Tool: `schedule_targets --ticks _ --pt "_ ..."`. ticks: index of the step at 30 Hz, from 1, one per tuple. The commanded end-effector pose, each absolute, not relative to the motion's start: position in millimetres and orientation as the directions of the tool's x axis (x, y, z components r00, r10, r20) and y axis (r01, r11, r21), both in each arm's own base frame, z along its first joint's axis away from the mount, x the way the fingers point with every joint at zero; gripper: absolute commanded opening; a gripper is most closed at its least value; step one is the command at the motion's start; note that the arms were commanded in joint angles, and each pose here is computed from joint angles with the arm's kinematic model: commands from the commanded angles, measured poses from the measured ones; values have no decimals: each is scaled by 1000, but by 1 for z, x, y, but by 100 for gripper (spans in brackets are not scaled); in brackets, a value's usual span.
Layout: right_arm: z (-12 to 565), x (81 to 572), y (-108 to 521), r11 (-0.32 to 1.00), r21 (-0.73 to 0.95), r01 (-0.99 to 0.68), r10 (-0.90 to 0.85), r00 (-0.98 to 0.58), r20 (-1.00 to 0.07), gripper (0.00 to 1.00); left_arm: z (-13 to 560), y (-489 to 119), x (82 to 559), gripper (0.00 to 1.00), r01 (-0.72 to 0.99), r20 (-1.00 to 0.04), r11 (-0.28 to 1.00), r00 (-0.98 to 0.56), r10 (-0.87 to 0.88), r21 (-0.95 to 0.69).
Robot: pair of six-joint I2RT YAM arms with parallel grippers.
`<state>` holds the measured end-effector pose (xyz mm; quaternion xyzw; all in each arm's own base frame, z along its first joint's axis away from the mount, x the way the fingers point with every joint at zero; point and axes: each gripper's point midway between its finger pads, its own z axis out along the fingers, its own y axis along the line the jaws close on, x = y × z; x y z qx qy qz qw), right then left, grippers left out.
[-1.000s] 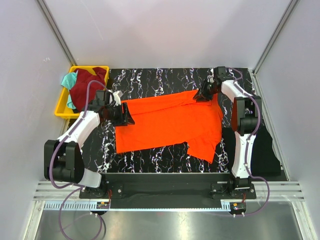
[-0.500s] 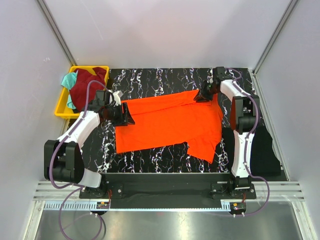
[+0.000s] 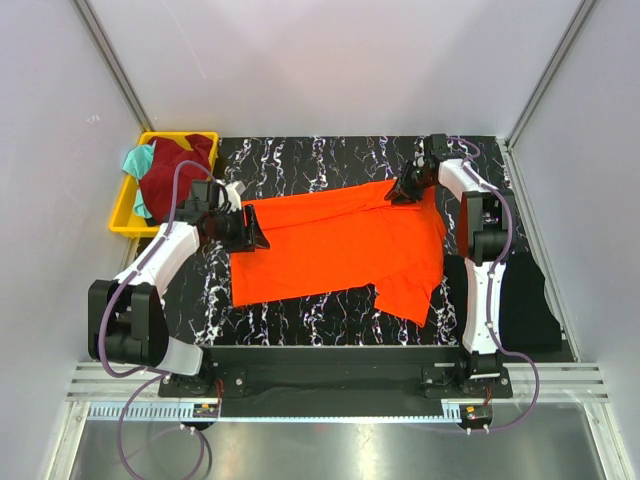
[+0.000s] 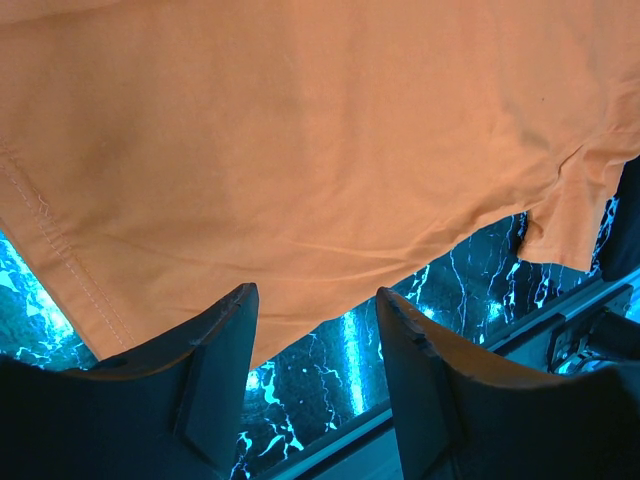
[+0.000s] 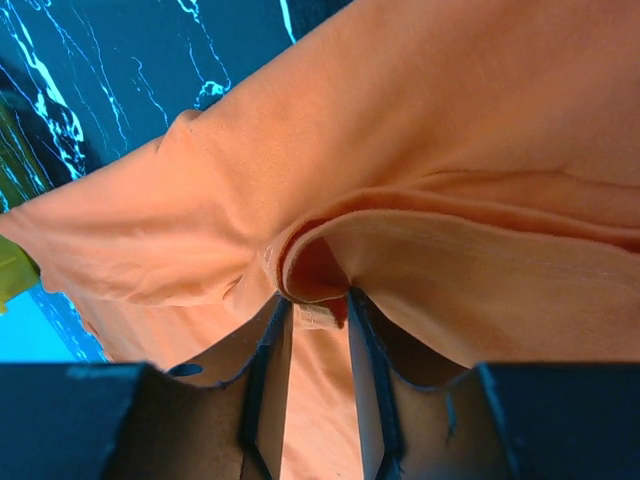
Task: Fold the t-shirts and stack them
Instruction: Fold the tshirt
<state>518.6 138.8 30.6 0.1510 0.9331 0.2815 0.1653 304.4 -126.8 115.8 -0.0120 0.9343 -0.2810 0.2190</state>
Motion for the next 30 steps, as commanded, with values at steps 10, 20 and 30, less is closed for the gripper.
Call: schedule_targets --ticks 10,20,30 --pt "55 518 154 733 639 236 434 -885 -171 15 128 -128 312 56 153 -462 830 -876 -138 -537" --pt "62 475 158 559 599 573 667 -740 85 0 120 -127 312 56 146 -455 825 -879 -146 -546" --pt "53 444 163 492 519 699 752 -641 152 0 120 -127 311 56 148 -454 819 -879 -148 -554"
